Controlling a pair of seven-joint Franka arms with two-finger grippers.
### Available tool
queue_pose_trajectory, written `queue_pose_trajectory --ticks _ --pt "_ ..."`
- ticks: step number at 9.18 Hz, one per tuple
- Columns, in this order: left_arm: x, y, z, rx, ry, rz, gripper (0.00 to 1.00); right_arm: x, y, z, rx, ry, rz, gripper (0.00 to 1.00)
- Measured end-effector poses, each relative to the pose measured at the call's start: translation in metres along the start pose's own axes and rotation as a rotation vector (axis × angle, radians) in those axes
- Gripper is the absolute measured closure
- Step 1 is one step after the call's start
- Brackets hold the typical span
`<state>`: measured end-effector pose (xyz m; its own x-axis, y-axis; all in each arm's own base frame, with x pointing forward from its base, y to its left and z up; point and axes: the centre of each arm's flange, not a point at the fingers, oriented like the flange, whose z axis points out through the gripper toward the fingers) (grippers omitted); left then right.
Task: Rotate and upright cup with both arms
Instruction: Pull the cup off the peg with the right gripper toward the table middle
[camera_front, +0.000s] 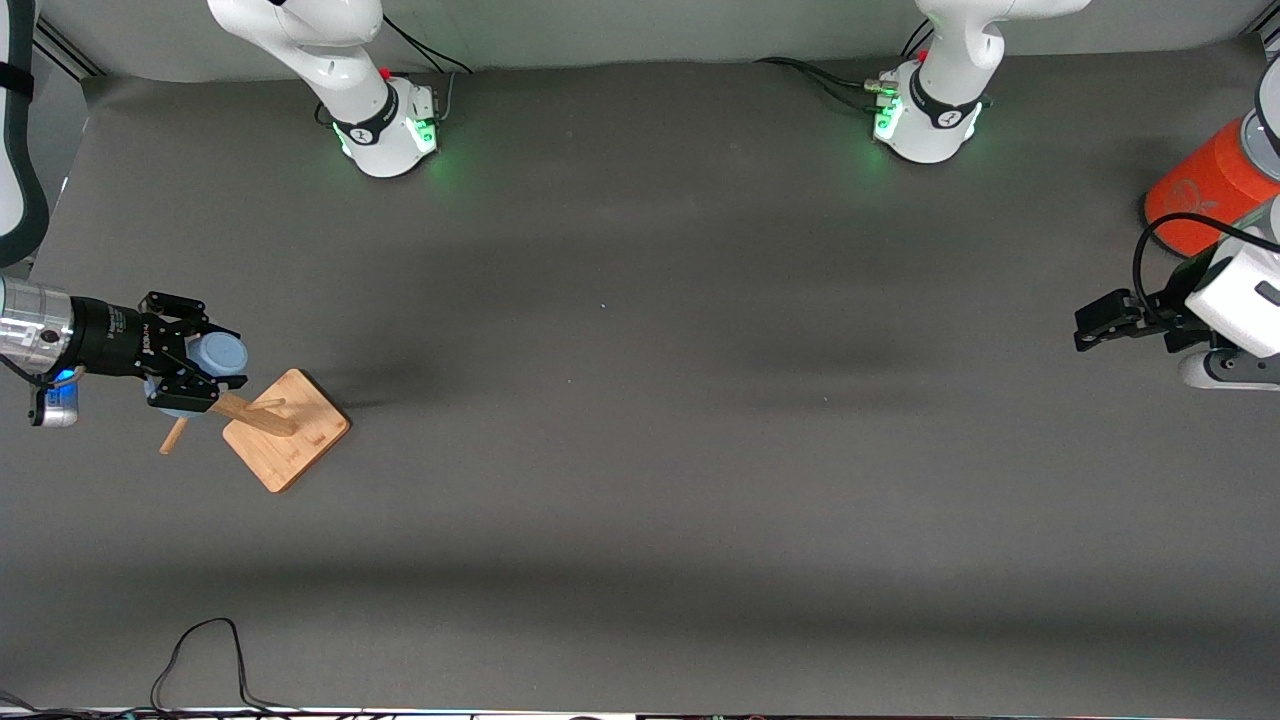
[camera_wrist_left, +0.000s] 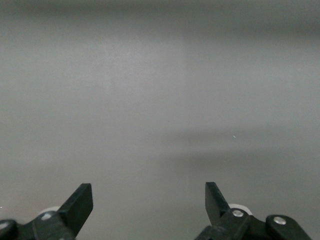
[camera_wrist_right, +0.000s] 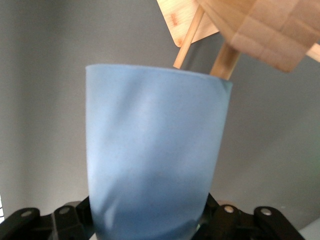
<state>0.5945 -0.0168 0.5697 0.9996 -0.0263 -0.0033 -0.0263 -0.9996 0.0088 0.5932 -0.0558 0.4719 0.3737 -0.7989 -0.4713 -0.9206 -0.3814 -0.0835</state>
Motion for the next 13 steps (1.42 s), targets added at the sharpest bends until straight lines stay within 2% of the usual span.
queue_pose_trajectory --ticks 2,6,9,13 --pt "0.001 -0.003 0.001 0.016 0.002 -0.021 0.0 -0.017 -0.012 -0.001 0.012 -0.008 -0.006 0.32" --pt "-0.004 -0.007 -0.011 0.102 0.015 -0.06 0.0 -0.074 -0.045 -0.005 0.055 -0.042 0.008 0.34" --pt "-0.028 -0.02 -0.04 0.102 0.033 -0.086 0.0 -0.115 -0.062 0.002 0.053 -0.055 -0.021 0.34" --pt "-0.043 -0.017 -0.017 0.099 0.027 -0.076 0.0 -0.196 -0.09 0.029 0.036 -0.051 -0.142 0.34"
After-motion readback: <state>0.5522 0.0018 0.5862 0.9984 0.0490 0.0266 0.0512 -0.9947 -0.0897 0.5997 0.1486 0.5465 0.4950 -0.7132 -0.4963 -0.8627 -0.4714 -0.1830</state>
